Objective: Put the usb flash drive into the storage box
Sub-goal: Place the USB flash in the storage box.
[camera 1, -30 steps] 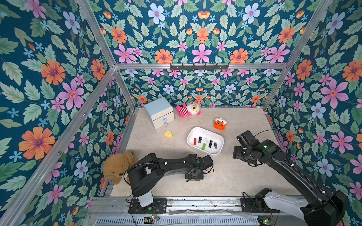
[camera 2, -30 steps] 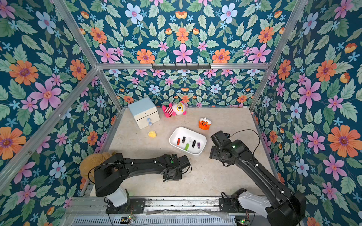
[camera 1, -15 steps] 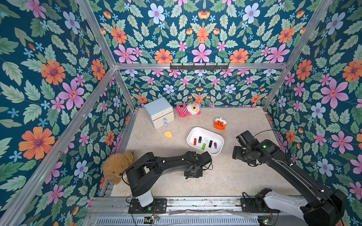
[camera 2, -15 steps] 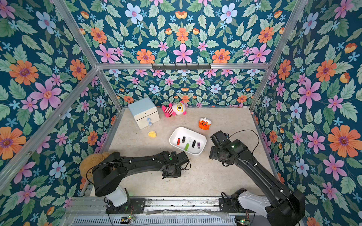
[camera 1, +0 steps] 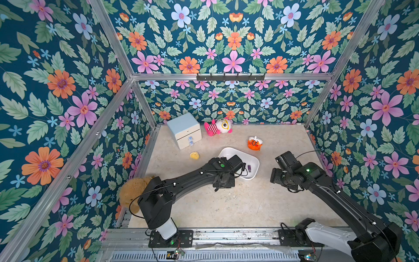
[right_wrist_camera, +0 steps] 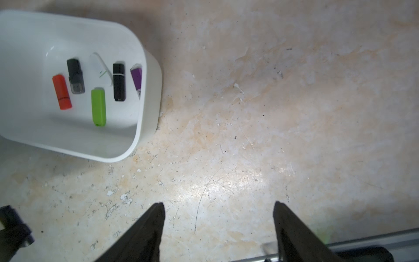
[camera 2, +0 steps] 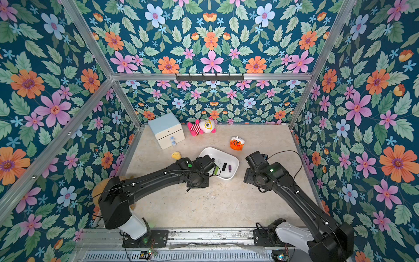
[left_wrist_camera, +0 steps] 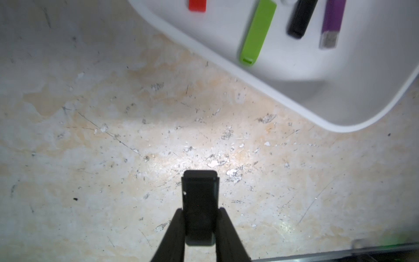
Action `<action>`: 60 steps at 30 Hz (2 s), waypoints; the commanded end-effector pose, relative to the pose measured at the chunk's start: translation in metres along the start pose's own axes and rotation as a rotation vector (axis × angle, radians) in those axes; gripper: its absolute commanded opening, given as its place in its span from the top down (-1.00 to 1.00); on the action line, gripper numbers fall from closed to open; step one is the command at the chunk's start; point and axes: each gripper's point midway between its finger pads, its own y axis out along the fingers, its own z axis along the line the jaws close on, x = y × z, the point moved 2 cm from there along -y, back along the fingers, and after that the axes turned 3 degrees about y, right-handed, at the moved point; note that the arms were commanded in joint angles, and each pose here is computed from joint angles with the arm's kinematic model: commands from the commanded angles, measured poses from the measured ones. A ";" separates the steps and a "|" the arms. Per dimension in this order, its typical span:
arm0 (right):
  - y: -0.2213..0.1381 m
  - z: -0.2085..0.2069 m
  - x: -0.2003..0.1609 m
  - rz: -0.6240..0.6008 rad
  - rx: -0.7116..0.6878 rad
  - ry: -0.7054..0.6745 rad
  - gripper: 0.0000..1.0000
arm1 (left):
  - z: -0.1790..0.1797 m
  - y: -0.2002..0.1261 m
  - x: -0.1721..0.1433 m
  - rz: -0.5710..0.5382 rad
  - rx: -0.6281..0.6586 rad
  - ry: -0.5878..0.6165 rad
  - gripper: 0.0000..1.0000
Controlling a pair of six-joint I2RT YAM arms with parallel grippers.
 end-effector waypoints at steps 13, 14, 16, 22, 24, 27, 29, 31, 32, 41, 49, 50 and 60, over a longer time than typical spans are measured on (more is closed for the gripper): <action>0.010 -0.007 0.016 0.004 -0.033 0.071 -0.58 | -0.020 0.039 0.119 0.040 -0.014 0.163 1.00; 0.010 -0.009 0.017 0.008 -0.038 0.074 -0.58 | -0.023 0.045 0.122 0.050 -0.024 0.169 1.00; 0.011 -0.011 0.018 0.011 -0.043 0.076 -0.58 | -0.028 0.053 0.126 0.055 -0.031 0.174 1.00; 0.014 -0.014 0.018 0.020 -0.049 0.076 -0.58 | -0.039 0.084 0.125 0.093 -0.069 0.171 1.00; 0.014 -0.014 0.017 0.023 -0.049 0.074 -0.58 | -0.040 0.089 0.127 0.092 -0.069 0.170 1.00; 0.015 -0.015 0.016 0.026 -0.048 0.073 -0.58 | -0.044 0.095 0.130 0.090 -0.075 0.174 1.00; 0.016 -0.015 0.015 0.027 -0.048 0.069 -0.58 | -0.046 0.098 0.133 0.085 -0.078 0.175 1.00; 0.018 -0.015 0.013 0.030 -0.044 0.069 -0.58 | -0.048 0.102 0.135 0.087 -0.078 0.181 1.00; 0.020 -0.015 0.012 0.035 -0.043 0.069 -0.58 | -0.049 0.104 0.136 0.086 -0.077 0.182 1.00; 0.023 -0.017 0.008 0.047 -0.045 0.063 -0.58 | -0.052 0.124 0.140 0.095 -0.066 0.182 1.00; 0.025 -0.018 0.006 0.053 -0.047 0.065 -0.58 | -0.048 0.129 0.143 0.093 -0.043 0.181 1.00; 0.024 -0.018 0.006 0.051 -0.044 0.065 -0.58 | -0.047 0.131 0.142 0.095 -0.038 0.183 1.00; 0.024 -0.018 0.006 0.052 -0.044 0.064 -0.58 | -0.041 0.135 0.144 0.089 -0.004 0.182 1.00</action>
